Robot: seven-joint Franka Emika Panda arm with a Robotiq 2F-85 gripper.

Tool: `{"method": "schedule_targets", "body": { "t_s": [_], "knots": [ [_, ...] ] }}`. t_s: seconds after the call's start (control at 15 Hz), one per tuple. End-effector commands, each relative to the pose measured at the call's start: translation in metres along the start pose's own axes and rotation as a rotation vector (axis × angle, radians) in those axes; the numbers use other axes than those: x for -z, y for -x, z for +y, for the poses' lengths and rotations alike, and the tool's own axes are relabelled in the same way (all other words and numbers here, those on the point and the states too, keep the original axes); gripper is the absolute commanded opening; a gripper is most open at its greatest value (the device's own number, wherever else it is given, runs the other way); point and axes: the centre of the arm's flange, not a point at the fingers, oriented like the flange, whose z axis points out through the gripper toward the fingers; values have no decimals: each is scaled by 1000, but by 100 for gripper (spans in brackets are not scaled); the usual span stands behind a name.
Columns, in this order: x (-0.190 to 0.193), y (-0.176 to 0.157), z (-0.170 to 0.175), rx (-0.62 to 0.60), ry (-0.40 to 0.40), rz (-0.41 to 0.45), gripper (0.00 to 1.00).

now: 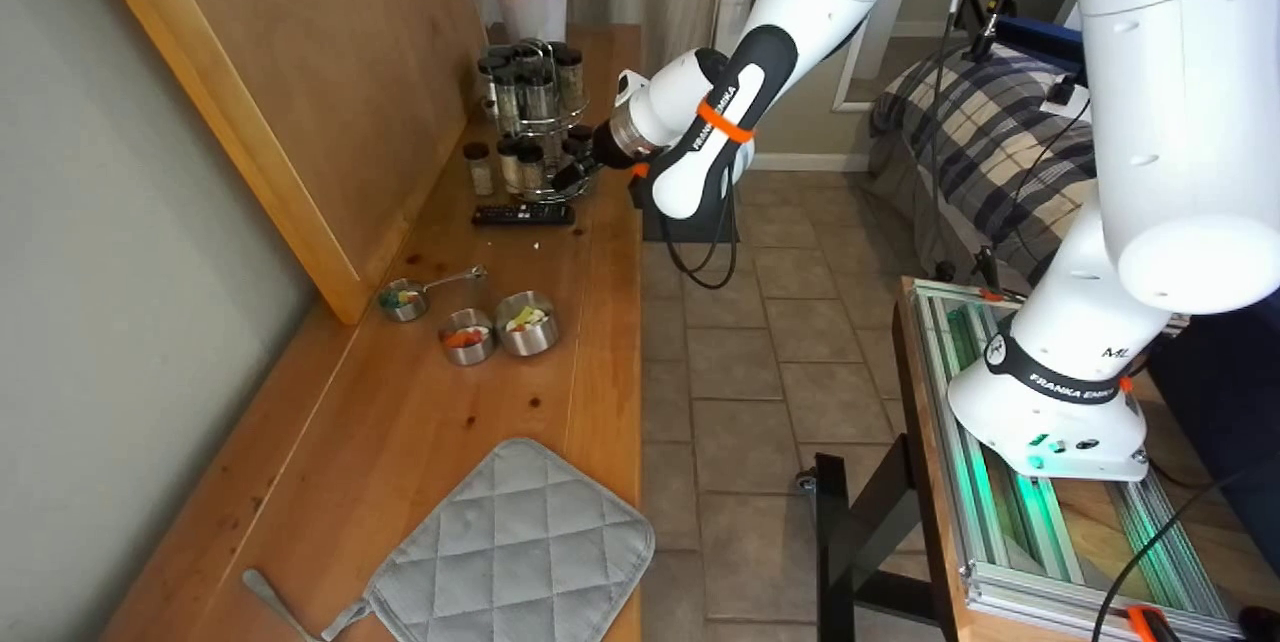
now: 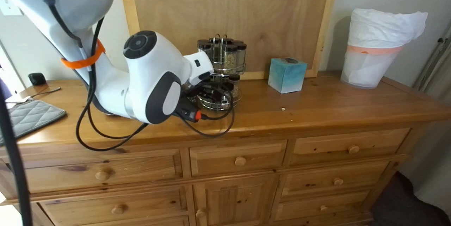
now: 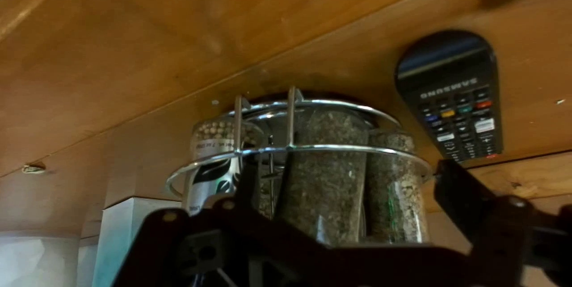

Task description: Move the seasoning rack to the left, pick up the container on the left and put it on the bottom compartment of the seasoning rack

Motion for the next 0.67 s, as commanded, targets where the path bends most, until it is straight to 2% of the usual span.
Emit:
{"method": "schedule_targets", "body": {
  "t_s": [0.0,0.4,0.6],
  "knots": [
    [15,-9,-1,0,-17,-34,100],
    [25,-16,-11,36,-40,0,100],
    [26,-16,-15,40,-40,-22,100]
  ]
}}
